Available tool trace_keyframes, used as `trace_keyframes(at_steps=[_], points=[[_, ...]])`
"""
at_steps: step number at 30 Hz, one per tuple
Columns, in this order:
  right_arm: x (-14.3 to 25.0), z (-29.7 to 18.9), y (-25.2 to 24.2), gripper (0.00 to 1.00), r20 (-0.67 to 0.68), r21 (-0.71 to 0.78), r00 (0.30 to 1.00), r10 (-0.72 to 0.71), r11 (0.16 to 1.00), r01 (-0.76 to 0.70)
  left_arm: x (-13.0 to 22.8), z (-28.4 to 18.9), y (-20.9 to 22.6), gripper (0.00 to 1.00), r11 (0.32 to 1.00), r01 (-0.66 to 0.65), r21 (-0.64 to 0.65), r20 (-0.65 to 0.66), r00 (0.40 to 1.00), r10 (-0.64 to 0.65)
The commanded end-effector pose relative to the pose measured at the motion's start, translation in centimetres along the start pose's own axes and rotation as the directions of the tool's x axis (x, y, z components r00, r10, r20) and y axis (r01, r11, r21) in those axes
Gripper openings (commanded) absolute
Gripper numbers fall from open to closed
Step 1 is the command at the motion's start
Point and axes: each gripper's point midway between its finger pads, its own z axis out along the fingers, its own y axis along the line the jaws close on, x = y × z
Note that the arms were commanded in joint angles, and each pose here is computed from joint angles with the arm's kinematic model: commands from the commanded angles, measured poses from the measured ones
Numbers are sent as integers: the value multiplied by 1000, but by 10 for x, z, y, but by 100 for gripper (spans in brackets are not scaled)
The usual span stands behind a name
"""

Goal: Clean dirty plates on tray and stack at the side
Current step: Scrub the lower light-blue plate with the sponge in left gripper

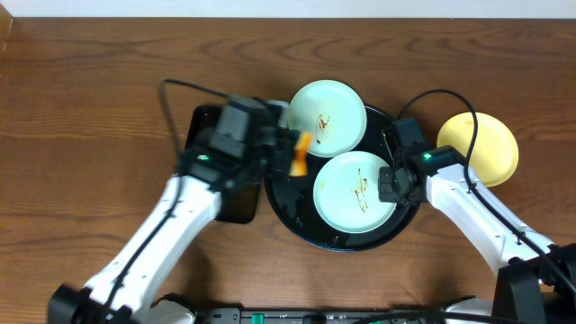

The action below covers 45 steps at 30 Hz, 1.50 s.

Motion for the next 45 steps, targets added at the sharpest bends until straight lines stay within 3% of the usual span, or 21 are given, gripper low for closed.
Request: trace_keyframes(at_steps=[1,12,38,45], points=[[4,-3,13,1,-2,-36,1000,-29,999,29,7,31,-39,7,996,28,86,-50,998,-24],[7,-3,18,1,-9,-47,999,-41,998,40,69,105,-97,7,985,-42,169,-205,976,77],[47,29,20,1,-89,-86,996,9,996,-16,105,159,-75,7,996,-53,75,-277,958,72],[60,36,14,1,-114,-68,993,26,997,-33,103,163,-51,8,994,-87,-60,-246,967,69]])
